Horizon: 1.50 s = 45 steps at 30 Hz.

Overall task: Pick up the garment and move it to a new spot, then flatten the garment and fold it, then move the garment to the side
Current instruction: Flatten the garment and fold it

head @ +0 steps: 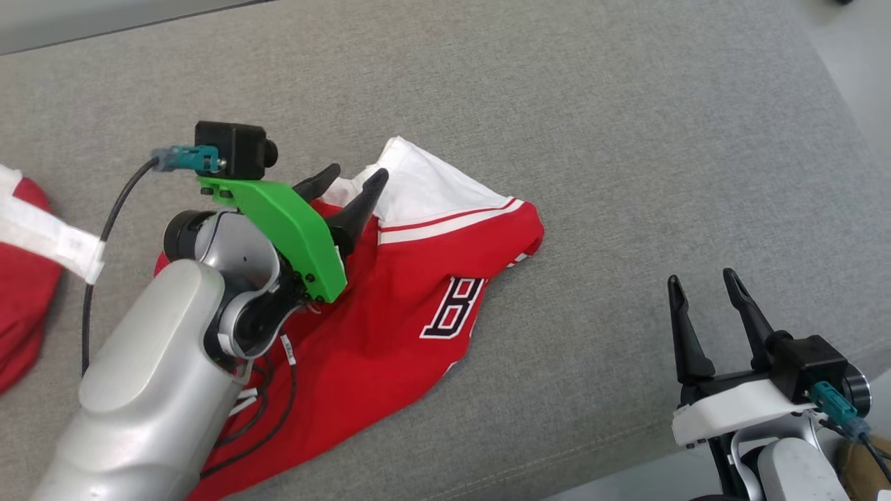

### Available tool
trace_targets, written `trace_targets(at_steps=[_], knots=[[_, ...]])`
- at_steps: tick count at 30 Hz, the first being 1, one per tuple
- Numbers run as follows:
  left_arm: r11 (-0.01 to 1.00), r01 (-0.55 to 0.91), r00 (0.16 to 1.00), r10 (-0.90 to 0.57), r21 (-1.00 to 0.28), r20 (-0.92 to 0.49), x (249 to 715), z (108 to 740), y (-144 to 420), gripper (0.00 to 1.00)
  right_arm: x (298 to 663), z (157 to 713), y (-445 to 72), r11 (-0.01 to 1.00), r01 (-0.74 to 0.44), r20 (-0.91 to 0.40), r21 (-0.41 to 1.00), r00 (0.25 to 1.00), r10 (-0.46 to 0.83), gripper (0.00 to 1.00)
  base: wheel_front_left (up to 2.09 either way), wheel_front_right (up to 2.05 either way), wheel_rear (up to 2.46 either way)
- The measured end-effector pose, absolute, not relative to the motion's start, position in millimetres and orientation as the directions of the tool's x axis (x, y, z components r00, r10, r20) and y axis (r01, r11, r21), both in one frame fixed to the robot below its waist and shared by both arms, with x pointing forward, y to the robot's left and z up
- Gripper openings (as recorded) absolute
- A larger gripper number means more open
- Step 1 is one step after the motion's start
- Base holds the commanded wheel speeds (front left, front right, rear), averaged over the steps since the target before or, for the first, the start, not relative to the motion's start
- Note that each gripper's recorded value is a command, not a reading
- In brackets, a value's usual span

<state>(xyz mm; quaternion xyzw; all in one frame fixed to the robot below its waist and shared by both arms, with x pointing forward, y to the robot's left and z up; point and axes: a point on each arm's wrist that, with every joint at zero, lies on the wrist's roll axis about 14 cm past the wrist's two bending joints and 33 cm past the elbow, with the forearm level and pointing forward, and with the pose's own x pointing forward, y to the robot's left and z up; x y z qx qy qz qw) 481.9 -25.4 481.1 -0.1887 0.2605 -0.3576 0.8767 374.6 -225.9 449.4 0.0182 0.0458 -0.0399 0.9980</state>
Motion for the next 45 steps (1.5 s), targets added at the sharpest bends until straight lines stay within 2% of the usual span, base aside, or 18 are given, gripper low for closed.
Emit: trace_targets(at_steps=[3,10,11,12,13,18,23,27,28,30,40,41,42,44,45], knots=[[0.683,0.557,0.542,-0.730,-0.472,-0.417,487,456,-40,1.00,367,447,-237,0.992,0.119,-0.107,0.031,0.988,-0.115,1.00,0.00,0.00,0.00],[0.680,0.599,0.451,-0.723,-0.424,-0.524,477,428,-48,1.00,356,451,-248,0.987,0.157,-0.102,0.028,0.983,-0.154,1.00,0.00,0.00,0.00],[0.678,0.602,0.448,-0.724,-0.422,-0.525,476,428,-48,0.60,355,452,-248,0.987,0.159,-0.099,0.028,0.983,-0.155,1.00,0.00,0.00,0.00],[0.674,0.608,0.444,-0.726,-0.419,-0.525,475,428,-48,0.09,355,452,-249,0.987,0.160,-0.097,0.029,0.983,-0.156,1.00,0.00,0.00,0.00],[0.668,0.616,0.442,-0.732,-0.418,-0.518,473,430,-50,0.00,355,453,-248,0.987,0.159,-0.094,0.032,0.983,-0.155,1.00,0.00,0.00,0.00],[0.626,0.654,0.431,-0.770,-0.425,-0.471,464,444,-64,0.00,357,456,-244,0.989,0.145,-0.083,0.038,0.986,-0.141,1.00,0.00,0.00,0.00],[0.541,0.775,0.427,-0.829,-0.326,-0.361,450,473,-93,0.00,358,460,-242,0.990,0.136,-0.070,0.039,0.989,-0.133,1.00,0.00,0.00,0.00],[0.409,0.887,0.335,-0.890,-0.215,-0.309,412,484,-125,0.00,357,460,-241,0.990,0.133,-0.071,0.040,0.989,-0.130,1.00,0.00,0.00,0.00],[0.349,0.918,0.282,-0.909,-0.189,-0.306,390,479,-136,0.00,356,459,-242,0.989,0.138,-0.075,0.044,0.988,-0.134,1.00,0.00,0.00,0.00],[0.300,0.940,0.236,-0.916,-0.163,-0.325,370,465,-142,0.00,356,458,-242,0.989,0.141,-0.078,0.047,0.987,-0.137,1.00,0.00,0.00,0.00],[0.175,0.977,0.111,-0.908,-0.124,-0.405,311,403,-142,0.00,348,455,-252,0.983,0.177,-0.091,0.049,0.981,-0.172,1.00,0.00,0.00,0.00],[0.165,0.979,0.104,-0.908,-0.117,-0.407,308,399,-140,0.24,348,455,-252,0.983,0.178,-0.092,0.049,0.981,-0.172,1.00,0.00,0.00,0.00],[0.158,0.982,0.102,-0.907,-0.105,-0.409,307,396,-139,0.41,348,454,-252,0.983,0.179,-0.093,0.051,0.980,-0.174,1.00,0.00,0.00,0.00],[0.150,0.985,0.103,-0.910,-0.087,-0.401,305,392,-137,0.40,348,454,-253,0.982,0.179,-0.093,0.052,0.980,-0.174,1.00,0.00,0.00,0.00],[0.153,0.984,0.107,-0.913,-0.087,-0.393,306,391,-136,0.45,349,454,-252,0.983,0.178,-0.093,0.053,0.981,-0.172,1.00,0.00,0.00,0.00]])
